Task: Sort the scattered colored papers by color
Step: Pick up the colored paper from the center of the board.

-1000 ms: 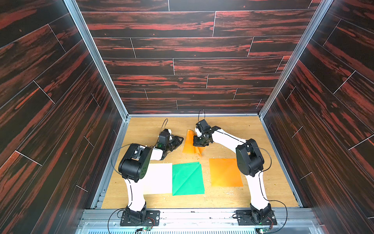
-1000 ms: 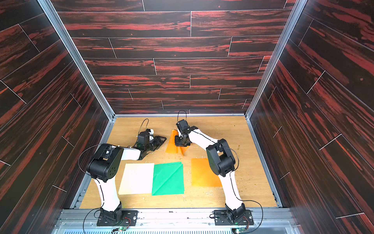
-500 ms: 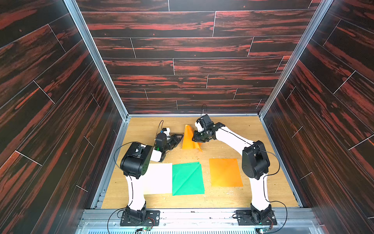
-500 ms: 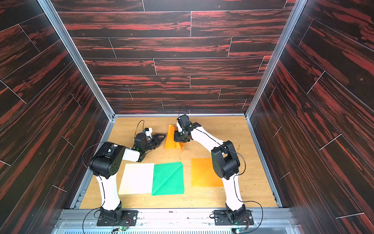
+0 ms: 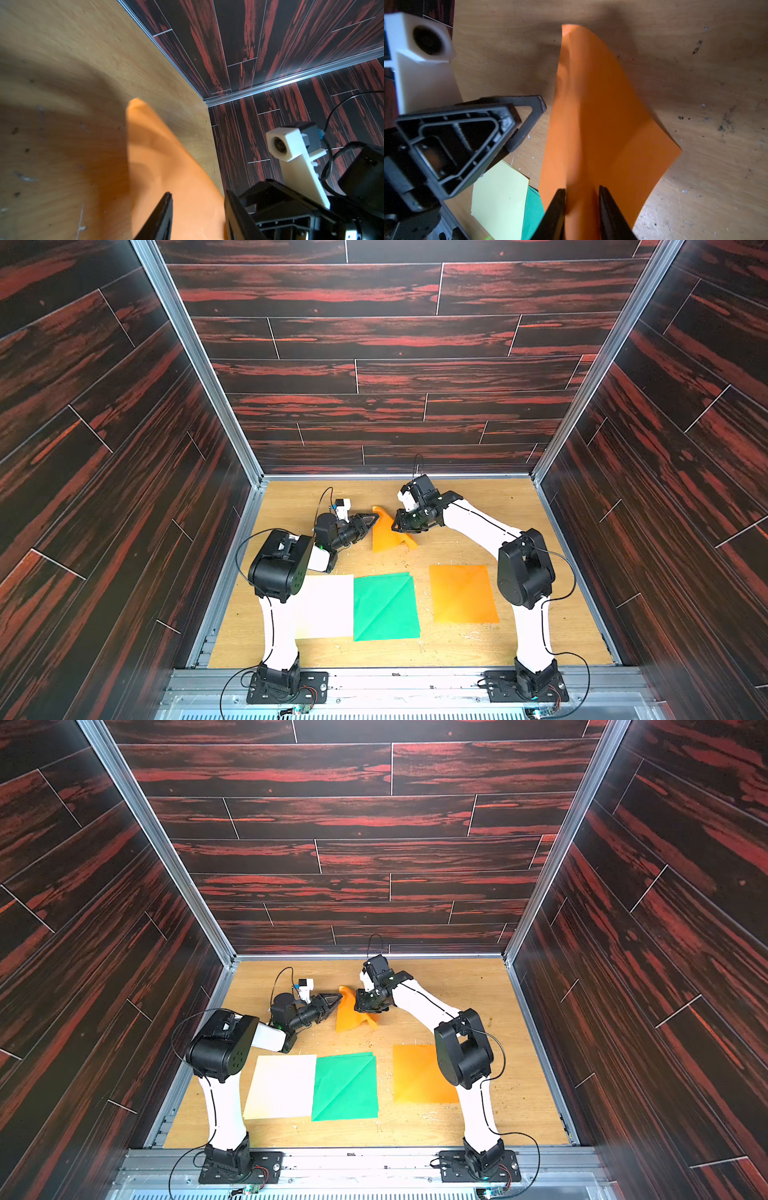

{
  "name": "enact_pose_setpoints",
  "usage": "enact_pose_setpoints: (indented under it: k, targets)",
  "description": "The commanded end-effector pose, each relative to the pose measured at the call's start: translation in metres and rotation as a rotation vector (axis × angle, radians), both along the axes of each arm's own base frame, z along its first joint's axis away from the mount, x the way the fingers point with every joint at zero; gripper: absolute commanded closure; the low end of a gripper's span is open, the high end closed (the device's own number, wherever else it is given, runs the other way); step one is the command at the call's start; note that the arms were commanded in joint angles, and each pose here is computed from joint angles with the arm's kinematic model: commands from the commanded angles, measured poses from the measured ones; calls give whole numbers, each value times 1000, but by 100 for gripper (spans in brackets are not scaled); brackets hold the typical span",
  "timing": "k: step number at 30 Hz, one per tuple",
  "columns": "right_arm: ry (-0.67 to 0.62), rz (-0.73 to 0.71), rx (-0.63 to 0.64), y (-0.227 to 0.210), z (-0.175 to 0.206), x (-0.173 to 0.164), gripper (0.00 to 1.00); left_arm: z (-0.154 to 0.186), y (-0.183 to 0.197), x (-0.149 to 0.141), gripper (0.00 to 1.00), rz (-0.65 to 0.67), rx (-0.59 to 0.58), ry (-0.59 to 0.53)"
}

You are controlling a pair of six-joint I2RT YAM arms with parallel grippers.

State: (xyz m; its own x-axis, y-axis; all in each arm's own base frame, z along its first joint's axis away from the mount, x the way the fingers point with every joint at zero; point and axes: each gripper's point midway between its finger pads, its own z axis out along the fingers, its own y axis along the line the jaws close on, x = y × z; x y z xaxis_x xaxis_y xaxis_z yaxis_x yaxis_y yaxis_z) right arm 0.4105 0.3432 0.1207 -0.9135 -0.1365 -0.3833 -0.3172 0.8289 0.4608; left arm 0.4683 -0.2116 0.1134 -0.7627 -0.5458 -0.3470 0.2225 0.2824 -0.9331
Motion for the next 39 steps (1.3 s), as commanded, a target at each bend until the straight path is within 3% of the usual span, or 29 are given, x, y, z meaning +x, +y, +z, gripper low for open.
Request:
enact_pose_setpoints:
  k: [1,11,22,33,39]
  targets:
    - [-20,18,27,-2,21,-7,69,0,2,0,55,-8,6,-22]
    - [-7,21,30,-2,14,-6,69,-25,36,-8,55,108,67,28]
    - [3,32,54,2,13,-7,70,-14,29,-6,55,72,-90,-1]
    - [27,49,94,10,10,-8,70,-9,22,-9,55,31,-97,-7]
    - [35,51,98,12,4,-8,70,0,10,-10,66,-3,-109,-23]
